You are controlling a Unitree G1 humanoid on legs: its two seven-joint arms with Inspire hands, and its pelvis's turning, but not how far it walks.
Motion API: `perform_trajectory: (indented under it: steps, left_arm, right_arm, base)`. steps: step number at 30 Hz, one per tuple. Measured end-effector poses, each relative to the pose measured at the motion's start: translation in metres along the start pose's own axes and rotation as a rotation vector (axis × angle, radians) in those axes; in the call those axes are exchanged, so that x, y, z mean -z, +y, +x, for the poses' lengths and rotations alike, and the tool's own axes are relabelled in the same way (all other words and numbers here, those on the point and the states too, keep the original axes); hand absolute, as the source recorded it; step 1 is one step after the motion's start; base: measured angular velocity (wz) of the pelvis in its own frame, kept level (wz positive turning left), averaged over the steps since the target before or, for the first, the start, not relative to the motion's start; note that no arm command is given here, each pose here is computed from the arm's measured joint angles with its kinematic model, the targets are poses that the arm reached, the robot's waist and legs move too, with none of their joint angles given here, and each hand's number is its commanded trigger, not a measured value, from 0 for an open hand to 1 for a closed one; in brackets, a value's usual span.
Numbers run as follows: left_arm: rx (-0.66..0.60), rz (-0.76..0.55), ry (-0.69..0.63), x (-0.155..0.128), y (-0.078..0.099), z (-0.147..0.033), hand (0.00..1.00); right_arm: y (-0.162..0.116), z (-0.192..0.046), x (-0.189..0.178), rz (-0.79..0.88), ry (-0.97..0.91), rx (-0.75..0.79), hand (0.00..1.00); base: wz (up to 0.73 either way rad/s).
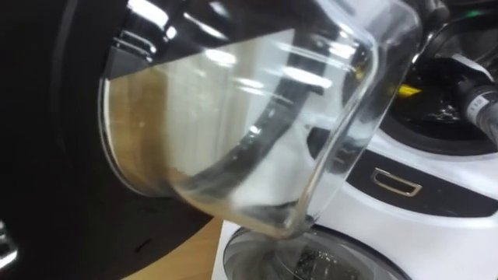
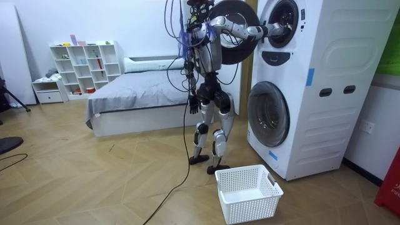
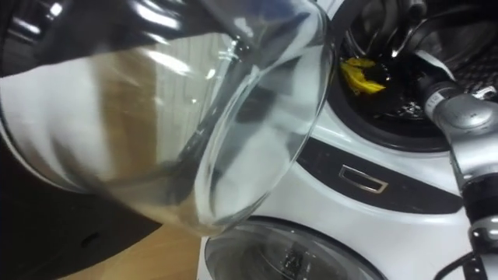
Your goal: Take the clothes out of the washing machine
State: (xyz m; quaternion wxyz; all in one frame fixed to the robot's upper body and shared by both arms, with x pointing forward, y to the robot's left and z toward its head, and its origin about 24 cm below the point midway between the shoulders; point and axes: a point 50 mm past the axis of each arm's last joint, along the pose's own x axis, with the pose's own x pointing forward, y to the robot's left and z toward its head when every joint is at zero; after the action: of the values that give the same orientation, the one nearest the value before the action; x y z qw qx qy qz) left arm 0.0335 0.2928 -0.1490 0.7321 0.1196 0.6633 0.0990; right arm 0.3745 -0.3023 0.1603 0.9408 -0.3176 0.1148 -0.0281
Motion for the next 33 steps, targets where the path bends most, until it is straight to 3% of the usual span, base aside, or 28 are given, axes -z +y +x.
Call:
perform_trajectory:
  steps: [9, 22, 26, 29, 33]
  left_arm:
    - [-0.006, 0.019, -0.064, -0.023, 0.002, 0.0, 0.0]
    - [-0.001, 0.036, -0.074, -0.024, 0.0, 0.001, 0.0]
    - [-0.001, 0.034, -0.076, -0.021, 0.0, 0.001, 0.0]
    - [-0.005, 0.035, -0.103, -0.025, -0.001, 0.0, 0.0]
    - [-0.011, -0.019, -0.102, -0.016, -0.006, 0.0, 0.0]
  right_arm:
    - [0.001, -0.001, -0.002, -0.006, -0.03, -0.006, 1.0]
    - [0.006, 0.0, -0.007, 0.091, -0.071, -0.023, 1.0]
    - [0.01, -0.002, -0.023, 0.116, -0.147, -0.039, 1.0]
    - [0.014, -0.014, -0.041, 0.045, -0.25, 0.001, 1.0]
    - [0.031, -0.05, -0.06, -0.069, -0.425, 0.039, 1.0]
  base:
    - [0.0]
    - [-0.07]
    - [-0.27]
    - [-0.14]
    - [-0.17]
